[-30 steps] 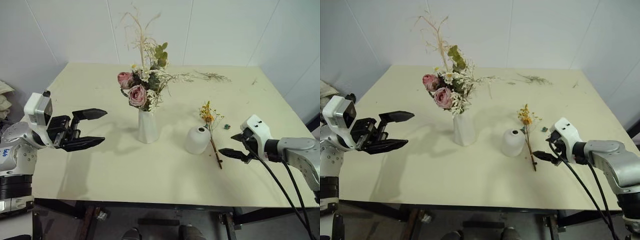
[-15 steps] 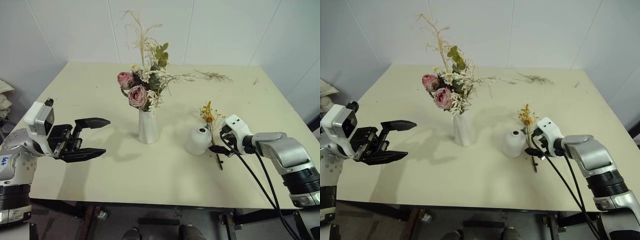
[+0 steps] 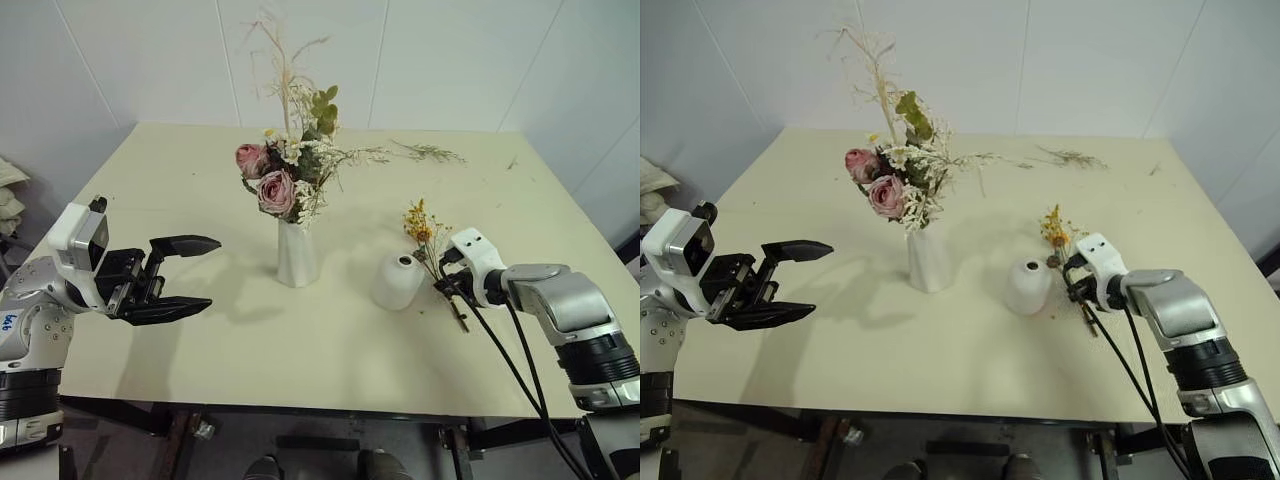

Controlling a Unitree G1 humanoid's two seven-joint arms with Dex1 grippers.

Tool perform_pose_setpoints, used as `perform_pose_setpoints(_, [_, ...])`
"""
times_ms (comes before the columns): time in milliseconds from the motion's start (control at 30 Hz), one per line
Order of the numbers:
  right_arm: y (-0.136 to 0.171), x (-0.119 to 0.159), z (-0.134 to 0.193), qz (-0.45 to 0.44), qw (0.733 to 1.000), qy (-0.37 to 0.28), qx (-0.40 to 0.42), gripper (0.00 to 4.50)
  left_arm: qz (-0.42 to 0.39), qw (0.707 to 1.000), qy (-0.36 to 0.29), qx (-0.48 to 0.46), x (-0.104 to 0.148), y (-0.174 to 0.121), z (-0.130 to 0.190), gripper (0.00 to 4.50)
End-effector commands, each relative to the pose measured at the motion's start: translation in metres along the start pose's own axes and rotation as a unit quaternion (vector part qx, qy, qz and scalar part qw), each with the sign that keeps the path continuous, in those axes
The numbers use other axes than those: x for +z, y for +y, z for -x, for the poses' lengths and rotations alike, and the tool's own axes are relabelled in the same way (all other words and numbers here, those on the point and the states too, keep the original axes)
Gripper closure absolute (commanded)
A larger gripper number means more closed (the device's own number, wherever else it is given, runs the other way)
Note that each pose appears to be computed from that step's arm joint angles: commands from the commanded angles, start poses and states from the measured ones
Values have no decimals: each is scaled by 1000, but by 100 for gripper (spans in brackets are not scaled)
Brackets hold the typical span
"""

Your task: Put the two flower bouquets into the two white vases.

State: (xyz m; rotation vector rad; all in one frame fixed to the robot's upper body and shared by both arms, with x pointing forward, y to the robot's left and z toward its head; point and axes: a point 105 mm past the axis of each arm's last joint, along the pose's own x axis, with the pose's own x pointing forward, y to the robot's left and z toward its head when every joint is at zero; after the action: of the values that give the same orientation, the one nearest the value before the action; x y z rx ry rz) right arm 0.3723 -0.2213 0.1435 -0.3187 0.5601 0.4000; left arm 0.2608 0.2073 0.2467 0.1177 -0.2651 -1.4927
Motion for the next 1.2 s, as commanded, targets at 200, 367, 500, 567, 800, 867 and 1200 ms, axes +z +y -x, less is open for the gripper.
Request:
perform_pose_setpoints(200, [-46, 56, 33, -33, 976, -174, -129, 445, -20, 999, -3, -28, 7, 3, -7, 0])
perform_pose_setpoints(367, [-51, 118, 76, 3, 894, -416, -166, 445, -14, 999, -10, -43, 7, 7, -13, 0])
perform_pose_setpoints(500, [-24, 146, 101, 18, 818, -555, -147, 445, -7, 998, -15, -56, 7, 6, -17, 0])
perform_pose_setpoints(567, [0, 151, 101, 7, 802, -589, -99, 445, -9, 998, -30, -58, 12, 5, -18, 0])
perform_pose_setpoints(800, [47, 138, 99, -12, 777, -629, -14, 445, 7, 998, -24, -60, 7, -2, -21, 0])
perform_pose_setpoints(867, [52, 135, 98, -16, 775, -632, -6, 445, 11, 998, -24, -54, 4, -4, -23, 0])
perform_pose_setpoints(1200, [88, 128, 89, -2, 770, -637, 35, 445, 23, 999, -22, 43, -7, -17, -24, 0])
